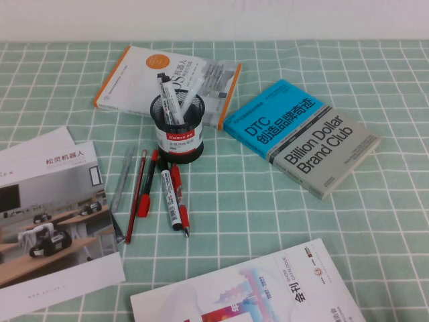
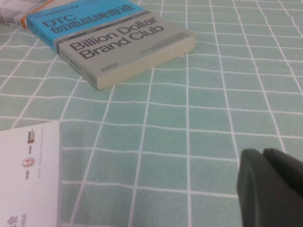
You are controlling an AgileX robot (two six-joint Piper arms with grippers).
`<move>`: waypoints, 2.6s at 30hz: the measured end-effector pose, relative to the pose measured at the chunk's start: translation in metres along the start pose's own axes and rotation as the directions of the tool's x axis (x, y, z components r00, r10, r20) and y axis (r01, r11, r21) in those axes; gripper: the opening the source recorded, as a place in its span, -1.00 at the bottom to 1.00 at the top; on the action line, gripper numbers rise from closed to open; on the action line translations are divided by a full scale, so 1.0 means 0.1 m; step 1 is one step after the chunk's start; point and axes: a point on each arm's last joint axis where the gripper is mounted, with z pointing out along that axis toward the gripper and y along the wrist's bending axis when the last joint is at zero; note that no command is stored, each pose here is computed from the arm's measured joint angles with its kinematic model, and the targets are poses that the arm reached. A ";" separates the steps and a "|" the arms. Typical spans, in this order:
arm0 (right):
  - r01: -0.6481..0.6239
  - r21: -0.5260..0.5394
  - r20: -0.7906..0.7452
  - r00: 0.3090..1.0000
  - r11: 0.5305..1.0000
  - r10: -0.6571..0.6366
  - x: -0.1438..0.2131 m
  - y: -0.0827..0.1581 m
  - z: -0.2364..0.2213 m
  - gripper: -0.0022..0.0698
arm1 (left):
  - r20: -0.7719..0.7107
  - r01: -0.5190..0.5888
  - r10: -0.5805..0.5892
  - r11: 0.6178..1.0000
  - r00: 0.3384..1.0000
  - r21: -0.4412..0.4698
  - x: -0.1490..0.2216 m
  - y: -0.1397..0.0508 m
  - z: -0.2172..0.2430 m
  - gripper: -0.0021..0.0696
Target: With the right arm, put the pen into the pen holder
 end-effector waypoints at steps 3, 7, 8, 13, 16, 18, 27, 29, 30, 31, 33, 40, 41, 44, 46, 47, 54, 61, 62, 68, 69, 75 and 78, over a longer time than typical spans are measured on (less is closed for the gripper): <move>0.000 0.000 0.000 1.000 1.000 0.000 0.00 0.00 0.00 -0.99 | 0.000 0.000 0.000 1.000 1.000 0.000 0.00 0.00 0.00 -0.96; 0.000 0.000 0.000 1.000 1.000 0.000 0.00 0.00 0.00 -0.99 | 0.000 0.000 0.000 1.000 1.000 0.000 0.00 0.00 0.00 -0.96; 0.000 0.000 0.000 1.000 1.000 0.000 0.00 0.00 0.00 -0.99 | 0.000 0.000 0.000 1.000 1.000 0.000 0.00 0.00 0.00 -0.96; -0.002 -0.001 0.000 1.000 1.000 0.002 0.00 0.00 0.00 -0.99 | 0.000 0.000 0.000 1.000 1.000 0.000 0.00 0.00 0.00 -0.96; -0.002 -0.001 0.000 1.000 1.000 0.002 0.00 0.00 0.00 -0.99 | 0.000 0.000 0.000 1.000 1.000 0.000 0.00 0.00 0.00 -0.96; -0.002 -0.001 0.000 1.000 1.000 0.002 0.00 0.00 0.00 -0.99 | 0.000 0.000 0.000 1.000 1.000 0.000 0.00 0.00 0.00 -0.96; -0.002 -0.001 0.000 1.000 1.000 0.002 0.00 0.00 0.00 -0.99 | 0.000 0.000 0.000 1.000 1.000 0.000 0.00 0.00 0.00 -0.96; -0.002 -0.001 0.000 1.000 1.000 0.002 0.00 0.00 0.00 -0.99 | 0.000 0.000 0.000 1.000 1.000 0.000 0.00 0.00 0.00 -0.96; -0.002 -0.001 0.000 1.000 1.000 0.002 0.00 0.00 0.00 -0.99 | 0.000 0.000 0.000 1.000 1.000 0.000 0.00 0.00 0.00 -0.96; -0.002 -0.001 0.000 1.000 1.000 0.002 0.00 0.00 0.00 -0.99 | 0.000 0.000 0.000 1.000 1.000 0.000 0.00 0.00 0.00 -0.96; -0.002 -0.001 0.000 1.000 1.000 0.002 0.00 0.00 0.00 -0.99 | 0.000 0.000 0.000 1.000 1.000 0.000 0.00 0.00 0.00 -0.96; -0.002 -0.001 0.000 1.000 1.000 0.002 0.00 0.00 0.00 -0.99 | 0.000 0.000 0.000 1.000 1.000 0.000 0.00 0.00 0.00 -0.96; -0.002 -0.001 0.000 1.000 1.000 0.002 0.00 0.00 0.00 -0.99 | 0.000 0.000 0.000 1.000 1.000 0.000 0.00 0.00 0.00 -0.96; -0.002 -0.001 0.000 1.000 1.000 0.002 0.00 0.00 0.00 -0.99 | 0.000 0.000 0.000 1.000 1.000 0.000 0.00 0.00 0.00 -0.96; -0.002 -0.001 0.000 1.000 1.000 0.002 0.00 0.00 0.00 -0.99 | 0.000 0.000 0.000 1.000 1.000 0.000 0.00 0.00 0.00 -0.96; -0.002 -0.001 0.000 1.000 1.000 0.002 0.00 0.00 0.00 -0.99 | 0.000 0.000 0.000 1.000 1.000 0.000 0.00 0.00 0.00 -0.96; -0.002 -0.001 0.000 1.000 1.000 0.002 0.00 0.00 0.00 -0.99 | 0.000 0.000 0.000 1.000 1.000 0.000 0.00 0.00 0.00 -0.96; 0.003 0.001 0.004 1.000 1.000 -0.003 0.00 0.00 0.00 -0.99 | 0.000 0.000 0.000 1.000 1.000 0.000 0.00 0.00 0.00 -0.96; 0.004 0.002 0.008 1.000 1.000 -0.004 -0.01 0.00 0.00 -0.99 | 0.000 0.000 0.000 1.000 1.000 0.000 0.00 0.00 0.00 -0.96; -0.149 -0.046 0.106 0.983 0.988 0.153 -0.10 0.03 -0.01 -0.99 | 0.000 0.000 0.000 1.000 1.000 0.000 0.00 0.00 0.00 -0.96; -0.200 -0.062 0.129 0.970 0.978 0.206 -0.13 0.03 -0.01 -0.99 | 0.000 0.000 0.000 1.000 1.000 0.000 0.00 0.00 0.00 -0.96; -0.473 -0.158 0.201 0.844 0.867 0.497 -0.23 0.04 -0.03 -0.99 | 0.000 0.000 0.000 1.000 1.000 0.000 0.00 0.00 0.00 -0.96; -0.575 -0.196 0.204 0.768 0.794 0.607 -0.26 0.03 -0.04 -0.99 | 0.000 0.000 0.000 1.000 1.000 0.000 0.00 0.00 0.00 -0.96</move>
